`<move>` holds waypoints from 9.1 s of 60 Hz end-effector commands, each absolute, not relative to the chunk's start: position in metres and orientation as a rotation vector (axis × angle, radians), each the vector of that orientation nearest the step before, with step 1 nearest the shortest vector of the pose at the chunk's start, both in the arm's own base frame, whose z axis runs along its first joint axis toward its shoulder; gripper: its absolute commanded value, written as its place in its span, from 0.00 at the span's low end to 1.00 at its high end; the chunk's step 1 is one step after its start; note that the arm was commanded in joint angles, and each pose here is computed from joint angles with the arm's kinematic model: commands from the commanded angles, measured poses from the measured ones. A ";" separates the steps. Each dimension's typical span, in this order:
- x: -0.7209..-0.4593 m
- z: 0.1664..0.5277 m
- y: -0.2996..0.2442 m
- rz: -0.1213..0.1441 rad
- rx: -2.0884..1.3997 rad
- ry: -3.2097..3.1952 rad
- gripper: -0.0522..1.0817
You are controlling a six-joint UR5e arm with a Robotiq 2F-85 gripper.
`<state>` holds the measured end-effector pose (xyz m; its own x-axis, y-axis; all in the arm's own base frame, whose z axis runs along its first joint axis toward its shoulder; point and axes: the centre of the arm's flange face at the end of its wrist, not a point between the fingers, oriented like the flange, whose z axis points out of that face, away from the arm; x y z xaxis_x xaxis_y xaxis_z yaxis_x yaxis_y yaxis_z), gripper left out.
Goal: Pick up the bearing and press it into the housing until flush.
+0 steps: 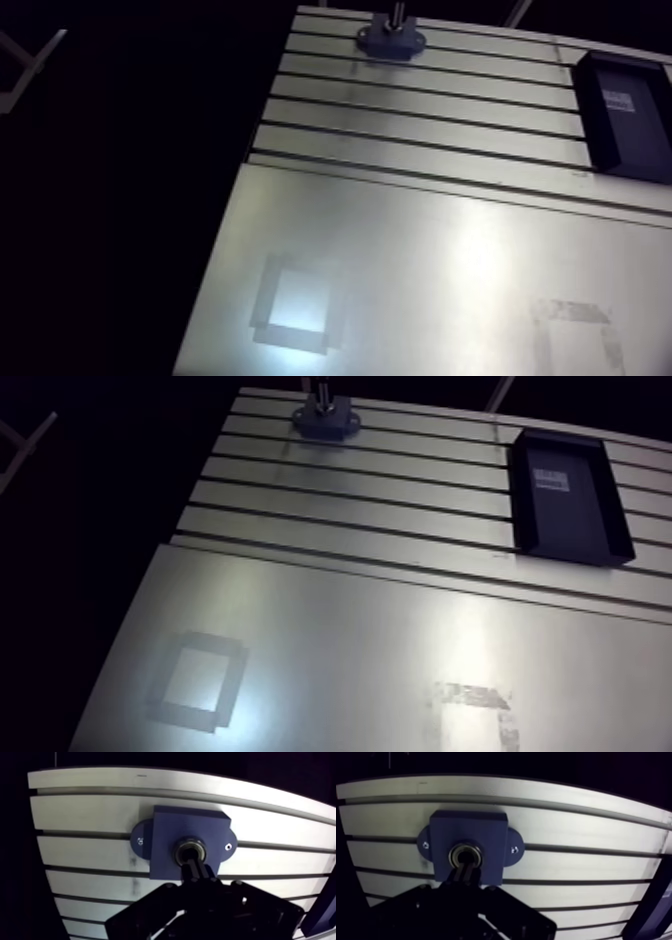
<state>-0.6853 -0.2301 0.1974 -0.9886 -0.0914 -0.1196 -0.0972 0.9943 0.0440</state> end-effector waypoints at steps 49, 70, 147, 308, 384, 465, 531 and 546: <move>-0.688 0.193 -0.232 0.074 -0.151 3.038 0.90; -0.689 0.193 -0.233 0.074 -0.163 3.038 0.90; -0.687 0.188 -0.232 0.077 -0.160 3.029 0.90; -0.686 0.182 -0.232 0.077 -0.163 3.029 0.90; -0.685 0.197 -0.231 0.077 -0.161 3.049 0.90; -0.571 0.476 -0.156 0.086 0.047 3.113 0.05; -0.542 0.497 -0.117 0.041 0.024 3.109 0.05; -0.542 0.497 -0.116 0.039 0.032 3.109 0.05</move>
